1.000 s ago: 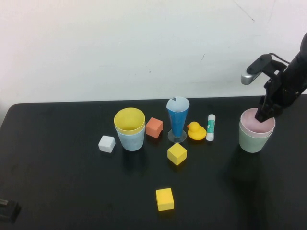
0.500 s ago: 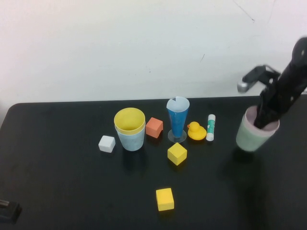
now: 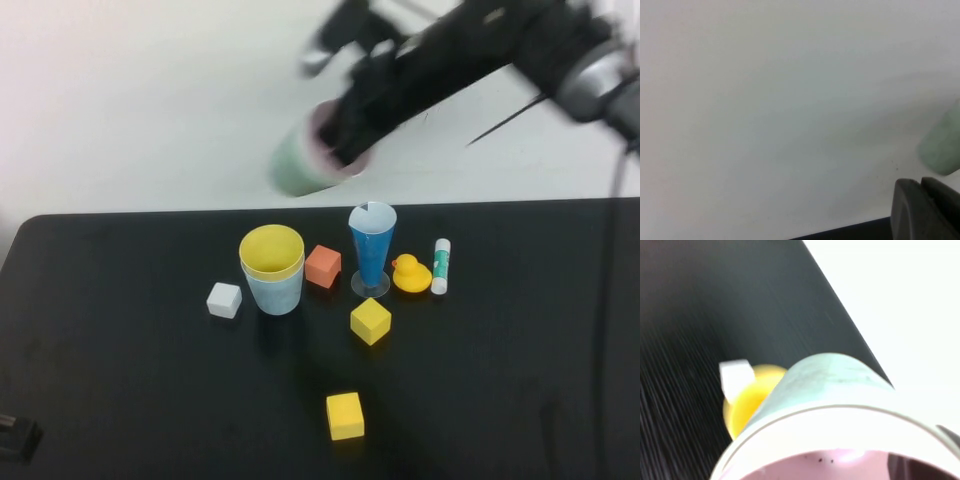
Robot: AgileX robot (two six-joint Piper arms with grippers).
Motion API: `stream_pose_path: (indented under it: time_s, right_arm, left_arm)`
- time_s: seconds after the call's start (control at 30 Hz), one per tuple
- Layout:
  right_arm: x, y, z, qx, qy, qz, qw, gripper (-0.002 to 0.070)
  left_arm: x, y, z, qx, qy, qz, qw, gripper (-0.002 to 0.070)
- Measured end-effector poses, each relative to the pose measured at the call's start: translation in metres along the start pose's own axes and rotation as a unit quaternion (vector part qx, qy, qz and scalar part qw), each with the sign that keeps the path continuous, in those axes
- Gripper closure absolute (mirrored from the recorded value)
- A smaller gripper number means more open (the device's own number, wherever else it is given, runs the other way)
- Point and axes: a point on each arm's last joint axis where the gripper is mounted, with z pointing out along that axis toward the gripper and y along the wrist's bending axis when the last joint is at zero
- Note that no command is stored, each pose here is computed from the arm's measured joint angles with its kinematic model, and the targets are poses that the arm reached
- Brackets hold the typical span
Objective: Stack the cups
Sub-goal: Place the green cup on the yellow cup
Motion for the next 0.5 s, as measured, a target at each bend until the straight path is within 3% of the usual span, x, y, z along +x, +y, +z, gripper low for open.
stream_pose_path:
  time_s: [0.1, 0.17, 0.5]
  right_arm:
    - [-0.009, 0.029, 0.033, 0.001, -0.003, -0.043, 0.999, 0.063]
    - [-0.004, 0.035, 0.05, 0.0, 0.009, -0.055, 0.998, 0.063]
    - [0.019, 0.034, 0.079, -0.004, 0.043, -0.054, 0.998, 0.0631]
  left_arm:
    - [0.0, 0.0, 0.0, 0.0, 0.0, 0.0, 1.0, 0.0675]
    - [0.0, 0.0, 0.0, 0.0, 0.0, 0.0, 1.0, 0.0674]
    - [0.0, 0.0, 0.0, 0.0, 0.0, 0.0, 1.0, 0.0675]
